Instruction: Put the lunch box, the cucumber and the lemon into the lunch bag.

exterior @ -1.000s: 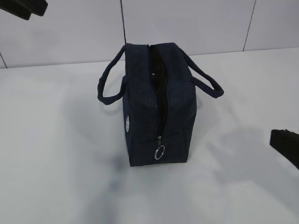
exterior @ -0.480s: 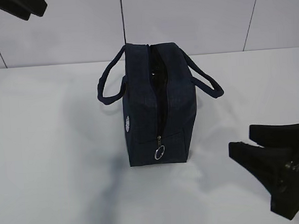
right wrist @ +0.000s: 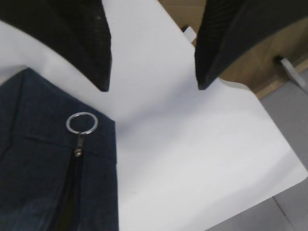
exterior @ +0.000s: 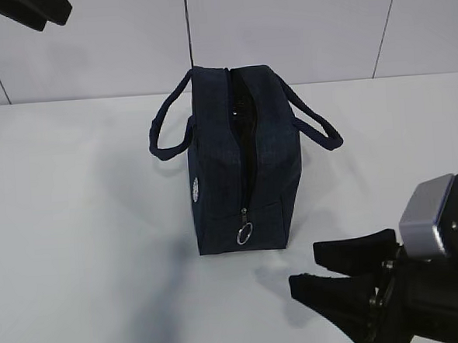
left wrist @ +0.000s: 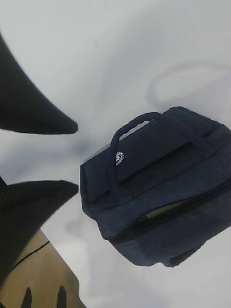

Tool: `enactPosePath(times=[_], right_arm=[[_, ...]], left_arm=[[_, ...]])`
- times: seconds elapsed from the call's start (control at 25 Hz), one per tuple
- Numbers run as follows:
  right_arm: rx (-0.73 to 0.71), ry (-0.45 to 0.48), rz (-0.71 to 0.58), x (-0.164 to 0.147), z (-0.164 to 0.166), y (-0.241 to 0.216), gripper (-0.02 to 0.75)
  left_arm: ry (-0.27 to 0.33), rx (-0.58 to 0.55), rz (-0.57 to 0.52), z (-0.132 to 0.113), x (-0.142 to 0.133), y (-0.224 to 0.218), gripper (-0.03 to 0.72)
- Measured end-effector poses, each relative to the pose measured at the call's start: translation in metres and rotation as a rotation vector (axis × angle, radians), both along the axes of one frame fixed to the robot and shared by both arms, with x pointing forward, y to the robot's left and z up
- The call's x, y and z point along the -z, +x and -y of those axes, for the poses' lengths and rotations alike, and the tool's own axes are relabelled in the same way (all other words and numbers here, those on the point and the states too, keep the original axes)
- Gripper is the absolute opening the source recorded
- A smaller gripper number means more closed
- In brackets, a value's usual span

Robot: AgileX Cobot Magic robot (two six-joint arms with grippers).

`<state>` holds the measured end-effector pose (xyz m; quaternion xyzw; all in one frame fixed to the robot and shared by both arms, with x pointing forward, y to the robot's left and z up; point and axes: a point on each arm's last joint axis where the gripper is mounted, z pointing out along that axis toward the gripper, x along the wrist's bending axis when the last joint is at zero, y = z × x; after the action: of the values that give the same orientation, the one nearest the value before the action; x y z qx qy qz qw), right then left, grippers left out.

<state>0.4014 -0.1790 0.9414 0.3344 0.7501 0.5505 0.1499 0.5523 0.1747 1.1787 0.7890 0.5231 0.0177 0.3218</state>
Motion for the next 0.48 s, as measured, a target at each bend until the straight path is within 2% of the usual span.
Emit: enactPosePath(times=[0.12,0.2,0.32,0.48], right_arm=[[-0.052,0.043,-0.019,0.010,-0.007,0.002,0.430],[-0.056,0.118,-0.010,0.010,-0.010,0.004,0.431],[0.023,0.194,-0.022,0.014,-0.010,0.014,0.432],[0.093,0.234,-0.034,0.018,-0.008,0.020,0.433]], left_arm=[[0.000,0.000,0.000,0.000,0.000,0.000,0.237],[0.001,0.000,0.000,0.000,0.000,0.000,0.237],[0.002,0.000,0.001,0.000,0.000,0.000,0.237],[0.004,-0.001,0.001,0.000,0.000,0.000,0.237]])
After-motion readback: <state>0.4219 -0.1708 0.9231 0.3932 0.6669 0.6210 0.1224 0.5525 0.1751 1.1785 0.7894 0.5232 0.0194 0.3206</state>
